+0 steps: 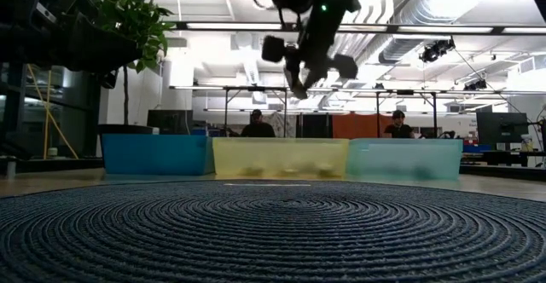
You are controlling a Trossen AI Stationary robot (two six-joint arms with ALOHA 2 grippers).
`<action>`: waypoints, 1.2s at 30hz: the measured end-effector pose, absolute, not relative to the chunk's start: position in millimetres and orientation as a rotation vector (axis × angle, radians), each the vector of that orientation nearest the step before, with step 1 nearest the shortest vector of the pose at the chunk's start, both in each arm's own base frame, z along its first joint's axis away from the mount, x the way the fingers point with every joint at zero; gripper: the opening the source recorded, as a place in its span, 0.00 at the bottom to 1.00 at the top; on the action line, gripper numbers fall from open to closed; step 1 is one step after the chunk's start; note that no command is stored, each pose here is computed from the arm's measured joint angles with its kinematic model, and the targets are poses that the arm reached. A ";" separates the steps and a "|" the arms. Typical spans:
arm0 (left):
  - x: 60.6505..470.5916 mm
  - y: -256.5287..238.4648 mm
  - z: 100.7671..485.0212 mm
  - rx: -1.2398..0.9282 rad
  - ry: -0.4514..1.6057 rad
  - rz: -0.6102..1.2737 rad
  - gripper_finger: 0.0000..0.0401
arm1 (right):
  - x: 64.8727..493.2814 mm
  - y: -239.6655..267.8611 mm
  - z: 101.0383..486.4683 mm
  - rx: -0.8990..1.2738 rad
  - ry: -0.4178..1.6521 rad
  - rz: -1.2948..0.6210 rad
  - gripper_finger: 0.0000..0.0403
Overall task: Pick and place Granola Bars by type
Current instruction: Put the yellow granola bar into the yellow bin, then return to Home Position
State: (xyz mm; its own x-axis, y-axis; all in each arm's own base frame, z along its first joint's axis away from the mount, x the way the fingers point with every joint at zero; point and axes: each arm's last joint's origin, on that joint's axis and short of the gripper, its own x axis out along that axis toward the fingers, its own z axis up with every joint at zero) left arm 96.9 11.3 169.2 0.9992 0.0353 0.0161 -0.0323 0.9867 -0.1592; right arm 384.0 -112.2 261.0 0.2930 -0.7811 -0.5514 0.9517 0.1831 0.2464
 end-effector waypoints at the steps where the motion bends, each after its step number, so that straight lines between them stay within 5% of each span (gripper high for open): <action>1: 96.9 11.3 169.1 -0.160 -0.019 0.034 0.21 | 383.0 -114.5 256.9 0.639 0.357 -1.257 0.18; 24: 96.9 11.4 169.1 -0.160 -0.019 0.036 0.21 | 380.8 -115.3 188.7 0.882 0.639 -1.402 0.19; 36: 96.9 11.4 169.2 -0.160 -0.019 0.036 0.21 | 377.0 -115.2 186.4 0.894 0.683 -1.421 0.36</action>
State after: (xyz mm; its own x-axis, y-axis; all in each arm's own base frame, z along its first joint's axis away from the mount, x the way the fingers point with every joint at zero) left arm 96.9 11.4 169.2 0.9992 0.0372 0.0157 -0.0342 0.9866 -0.1593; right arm 377.0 -115.2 186.4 0.0624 -0.5308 -0.8452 0.9916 -0.0635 0.1131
